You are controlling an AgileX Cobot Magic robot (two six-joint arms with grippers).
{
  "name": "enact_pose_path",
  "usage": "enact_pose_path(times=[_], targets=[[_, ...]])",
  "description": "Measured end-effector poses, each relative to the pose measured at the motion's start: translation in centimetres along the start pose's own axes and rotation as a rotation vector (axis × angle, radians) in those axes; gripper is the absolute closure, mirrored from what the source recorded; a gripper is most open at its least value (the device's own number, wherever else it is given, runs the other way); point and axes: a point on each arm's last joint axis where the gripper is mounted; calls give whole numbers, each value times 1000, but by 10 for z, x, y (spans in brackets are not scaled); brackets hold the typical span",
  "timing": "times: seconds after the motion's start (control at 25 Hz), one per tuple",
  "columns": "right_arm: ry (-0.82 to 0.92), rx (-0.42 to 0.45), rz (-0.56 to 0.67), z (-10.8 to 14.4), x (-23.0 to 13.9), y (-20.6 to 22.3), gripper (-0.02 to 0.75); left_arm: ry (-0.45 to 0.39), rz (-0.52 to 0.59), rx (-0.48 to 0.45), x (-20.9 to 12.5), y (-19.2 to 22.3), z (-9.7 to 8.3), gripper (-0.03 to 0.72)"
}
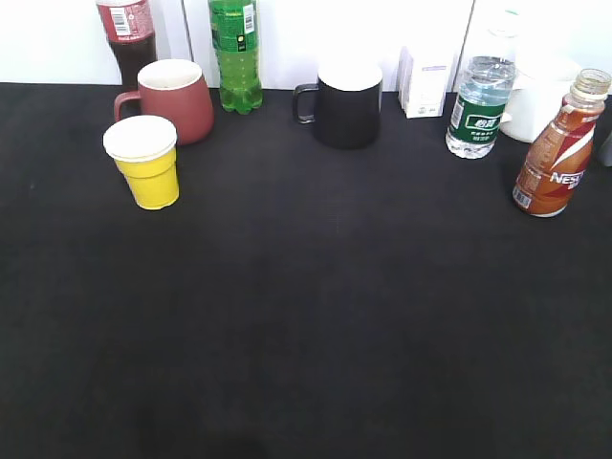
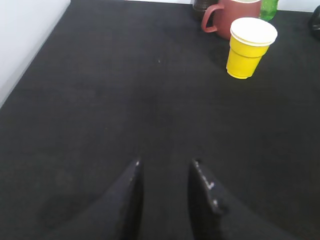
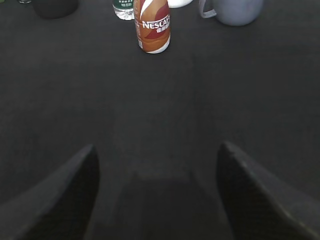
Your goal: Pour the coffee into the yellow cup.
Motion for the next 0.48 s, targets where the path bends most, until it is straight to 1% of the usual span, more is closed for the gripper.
enact_pose_path(times=[0.4,0.44,0.48], targets=[[0,0,0,0,0,0,167,0,0,0,0,0,0,447],[0,0,0,0,0,0,167,0,0,0,0,0,0,438],[0,0,0,0,0,0,167,0,0,0,0,0,0,399]])
Point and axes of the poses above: a point on each arm's last joint axis where the gripper is mounted, y pointing out along that axis toward the gripper, z along the wrist's bending axis when the last joint is at zero, x = y × z, and after that the axes turned 11 degrees about -y, right-handed
